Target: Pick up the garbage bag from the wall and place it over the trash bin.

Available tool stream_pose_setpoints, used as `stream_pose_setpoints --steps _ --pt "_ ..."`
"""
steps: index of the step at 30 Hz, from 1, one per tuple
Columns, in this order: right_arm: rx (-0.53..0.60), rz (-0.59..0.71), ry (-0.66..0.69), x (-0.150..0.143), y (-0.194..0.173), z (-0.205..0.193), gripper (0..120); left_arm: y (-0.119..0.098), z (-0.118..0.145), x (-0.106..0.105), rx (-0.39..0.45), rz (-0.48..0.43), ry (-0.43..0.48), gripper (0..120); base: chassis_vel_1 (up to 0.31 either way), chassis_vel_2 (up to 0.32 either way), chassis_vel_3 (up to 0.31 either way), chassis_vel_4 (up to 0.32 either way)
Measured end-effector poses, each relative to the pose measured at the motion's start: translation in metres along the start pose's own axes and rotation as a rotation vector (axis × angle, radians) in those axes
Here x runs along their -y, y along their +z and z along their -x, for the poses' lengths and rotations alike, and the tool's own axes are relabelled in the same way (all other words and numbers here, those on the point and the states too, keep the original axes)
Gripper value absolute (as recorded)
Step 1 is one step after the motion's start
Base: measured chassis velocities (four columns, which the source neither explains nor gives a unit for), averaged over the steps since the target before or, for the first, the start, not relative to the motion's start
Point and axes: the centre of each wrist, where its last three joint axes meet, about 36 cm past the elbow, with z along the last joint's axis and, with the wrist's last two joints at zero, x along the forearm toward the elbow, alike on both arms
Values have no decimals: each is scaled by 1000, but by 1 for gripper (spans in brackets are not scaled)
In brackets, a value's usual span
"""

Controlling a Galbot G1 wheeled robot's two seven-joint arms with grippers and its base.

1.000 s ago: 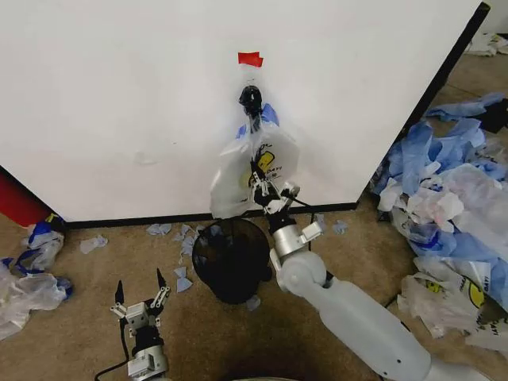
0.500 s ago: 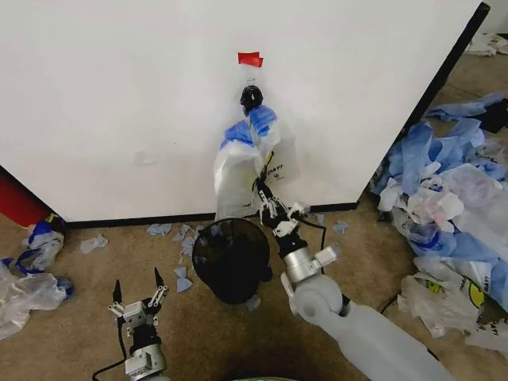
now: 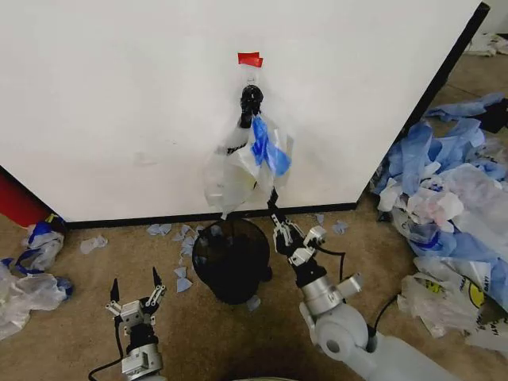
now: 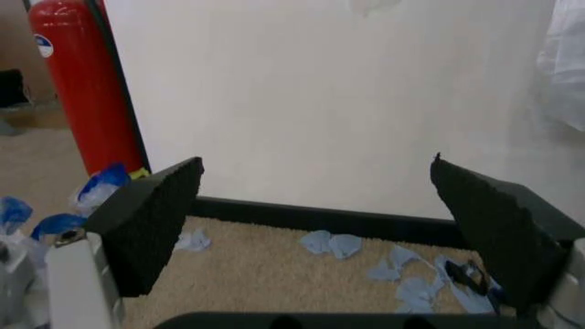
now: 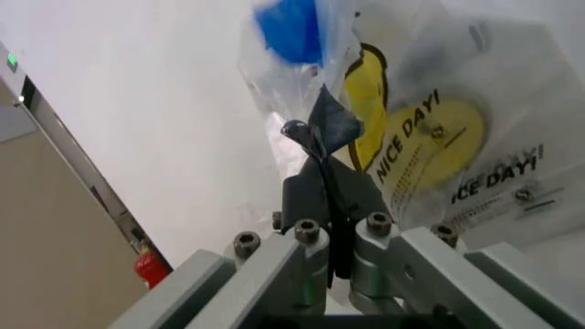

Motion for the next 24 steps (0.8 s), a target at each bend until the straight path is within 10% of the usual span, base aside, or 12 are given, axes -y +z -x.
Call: stream_pose_setpoints --steps 24 --pt "-30 -80 -7 -11 2 -67 0 -16 8 -8 25 -9 -6 98 0 0 0 0"
